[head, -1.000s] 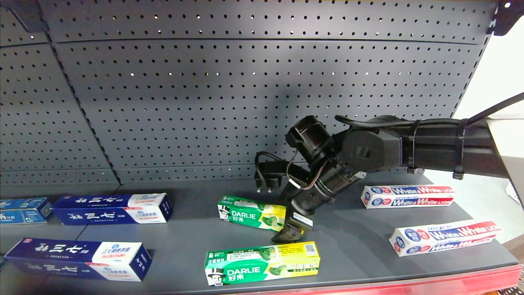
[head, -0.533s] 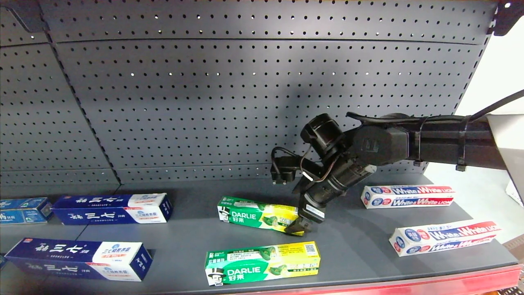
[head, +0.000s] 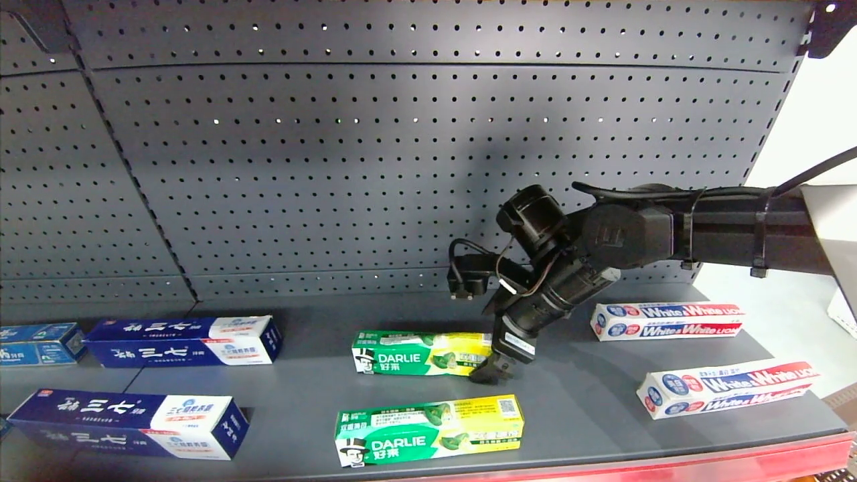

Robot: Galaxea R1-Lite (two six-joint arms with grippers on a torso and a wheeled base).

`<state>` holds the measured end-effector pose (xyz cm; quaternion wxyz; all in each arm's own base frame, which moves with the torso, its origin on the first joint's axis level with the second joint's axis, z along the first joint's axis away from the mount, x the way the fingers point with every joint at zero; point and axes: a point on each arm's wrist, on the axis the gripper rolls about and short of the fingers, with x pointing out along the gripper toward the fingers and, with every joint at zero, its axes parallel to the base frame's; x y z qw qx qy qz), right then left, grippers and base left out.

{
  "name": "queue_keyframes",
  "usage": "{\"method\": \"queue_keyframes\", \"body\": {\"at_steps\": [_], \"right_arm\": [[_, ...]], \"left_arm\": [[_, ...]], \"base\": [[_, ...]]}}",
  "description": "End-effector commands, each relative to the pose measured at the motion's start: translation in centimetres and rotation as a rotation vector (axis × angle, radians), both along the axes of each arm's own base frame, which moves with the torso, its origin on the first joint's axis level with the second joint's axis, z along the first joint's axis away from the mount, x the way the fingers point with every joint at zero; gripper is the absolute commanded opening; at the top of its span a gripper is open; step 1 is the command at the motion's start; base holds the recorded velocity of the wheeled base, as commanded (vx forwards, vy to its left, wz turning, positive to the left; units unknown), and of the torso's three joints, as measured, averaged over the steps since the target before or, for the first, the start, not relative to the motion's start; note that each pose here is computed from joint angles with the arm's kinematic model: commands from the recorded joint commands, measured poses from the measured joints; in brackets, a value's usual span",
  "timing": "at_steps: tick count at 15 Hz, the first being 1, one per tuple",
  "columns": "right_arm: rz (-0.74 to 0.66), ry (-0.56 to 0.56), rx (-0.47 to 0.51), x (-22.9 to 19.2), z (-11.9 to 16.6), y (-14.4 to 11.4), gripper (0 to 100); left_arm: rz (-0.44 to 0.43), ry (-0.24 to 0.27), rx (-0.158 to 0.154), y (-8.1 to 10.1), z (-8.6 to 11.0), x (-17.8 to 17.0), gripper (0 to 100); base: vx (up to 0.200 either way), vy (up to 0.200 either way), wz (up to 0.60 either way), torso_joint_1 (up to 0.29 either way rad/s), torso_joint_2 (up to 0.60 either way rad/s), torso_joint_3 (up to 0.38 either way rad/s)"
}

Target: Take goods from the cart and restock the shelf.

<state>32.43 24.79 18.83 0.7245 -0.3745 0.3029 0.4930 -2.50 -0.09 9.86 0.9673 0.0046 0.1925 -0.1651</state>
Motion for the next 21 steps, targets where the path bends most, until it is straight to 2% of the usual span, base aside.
{"method": "queue_keyframes", "body": {"at_steps": [1,7,10,11,13,14,18,21], "right_arm": [[0.002,-0.008,0.006,-0.7,0.9,-0.4,100],[-0.047,-0.022,0.015,-2.0,2.8,-3.6,100],[-0.112,-0.038,0.026,-2.9,4.1,-6.6,100],[-0.117,-0.038,0.028,-3.1,4.2,-6.9,100],[-0.234,-0.032,0.072,-5.2,5.2,-8.3,100],[-0.276,-0.034,0.112,-5.9,5.4,-8.4,100],[-0.41,-0.072,0.205,-9.9,4.4,-8.5,100],[-0.458,-0.068,0.165,-12.4,2.4,-10.1,100]], "left_arm": [[-0.004,0.001,0.001,0.0,0.0,0.0,100],[-0.02,0.002,0.0,0.0,0.0,0.0,100],[-0.02,0.0,0.0,0.1,0.0,0.0,100],[-0.022,0.0,-0.001,0.1,0.0,0.0,100],[-0.016,0.004,-0.005,0.0,0.0,0.0,100],[-0.01,0.009,-0.02,0.0,0.0,0.0,100],[0.012,0.007,-0.045,0.1,0.0,0.0,100],[0.01,0.005,-0.042,0.1,0.0,-0.1,100]], "base": [[0.0,0.0,0.0,0.0,0.0,0.0],[0.0,0.0,0.0,0.0,0.0,0.0],[0.0,0.0,0.0,0.0,0.0,0.0],[0.0,0.0,0.0,0.0,0.0,0.0],[0.0,0.0,0.0,0.0,0.0,0.0],[0.0,0.0,0.0,0.0,0.0,0.0],[0.0,0.0,0.0,0.0,0.0,0.0],[0.0,0.0,0.0,0.0,0.0,0.0]]}}
